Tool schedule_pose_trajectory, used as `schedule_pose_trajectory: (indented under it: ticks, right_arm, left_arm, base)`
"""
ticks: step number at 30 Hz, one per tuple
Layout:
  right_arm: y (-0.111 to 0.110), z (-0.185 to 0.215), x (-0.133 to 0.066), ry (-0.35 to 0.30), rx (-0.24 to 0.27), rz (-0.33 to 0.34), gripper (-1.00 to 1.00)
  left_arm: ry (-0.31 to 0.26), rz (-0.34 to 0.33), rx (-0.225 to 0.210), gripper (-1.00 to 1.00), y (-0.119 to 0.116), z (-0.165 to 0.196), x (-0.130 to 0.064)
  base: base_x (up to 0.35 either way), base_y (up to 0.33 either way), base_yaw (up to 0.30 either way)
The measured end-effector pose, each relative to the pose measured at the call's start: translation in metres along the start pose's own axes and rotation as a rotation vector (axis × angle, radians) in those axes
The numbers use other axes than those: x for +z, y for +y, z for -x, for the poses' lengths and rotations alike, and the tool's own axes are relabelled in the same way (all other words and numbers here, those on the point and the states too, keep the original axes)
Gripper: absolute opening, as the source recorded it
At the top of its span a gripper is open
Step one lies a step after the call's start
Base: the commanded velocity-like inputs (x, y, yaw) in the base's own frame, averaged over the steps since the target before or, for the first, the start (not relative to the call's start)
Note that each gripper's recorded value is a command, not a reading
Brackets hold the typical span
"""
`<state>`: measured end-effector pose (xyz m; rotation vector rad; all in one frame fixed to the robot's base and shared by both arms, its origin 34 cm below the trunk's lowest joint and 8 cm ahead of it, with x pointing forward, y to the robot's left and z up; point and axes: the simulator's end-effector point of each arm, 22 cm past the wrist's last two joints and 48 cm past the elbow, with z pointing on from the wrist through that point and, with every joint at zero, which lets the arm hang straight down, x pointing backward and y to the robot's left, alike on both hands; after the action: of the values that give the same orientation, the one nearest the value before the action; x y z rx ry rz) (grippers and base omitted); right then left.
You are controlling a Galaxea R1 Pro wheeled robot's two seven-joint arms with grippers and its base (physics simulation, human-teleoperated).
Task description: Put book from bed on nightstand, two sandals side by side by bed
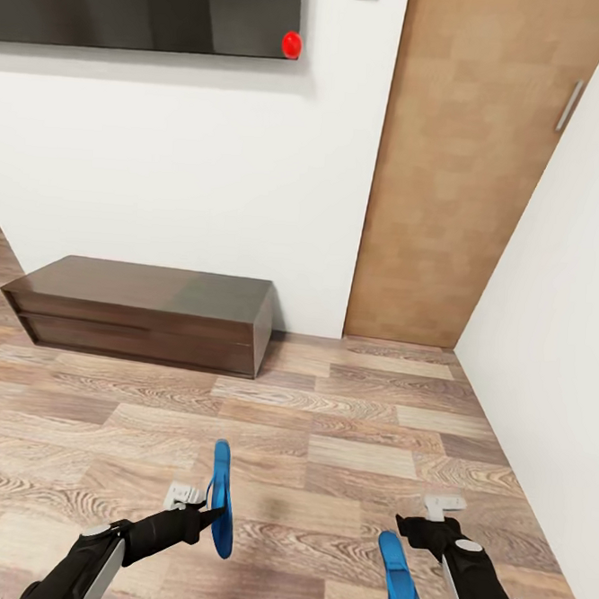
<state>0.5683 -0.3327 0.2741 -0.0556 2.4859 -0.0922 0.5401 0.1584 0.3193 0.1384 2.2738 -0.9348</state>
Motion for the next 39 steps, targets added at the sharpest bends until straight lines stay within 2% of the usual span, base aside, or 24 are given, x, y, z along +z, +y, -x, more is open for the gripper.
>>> schedule_pose_trajectory:
  ticks: [39]
  right_arm:
    - [0.010, -0.083, 0.036, 0.161, -0.008, 0.014, 1.00]
  left_arm:
    - [0.115, 0.019, -0.110, -1.00, 0.033, -0.072, 0.018]
  base:
    - [0.000, 0.000, 0.000]
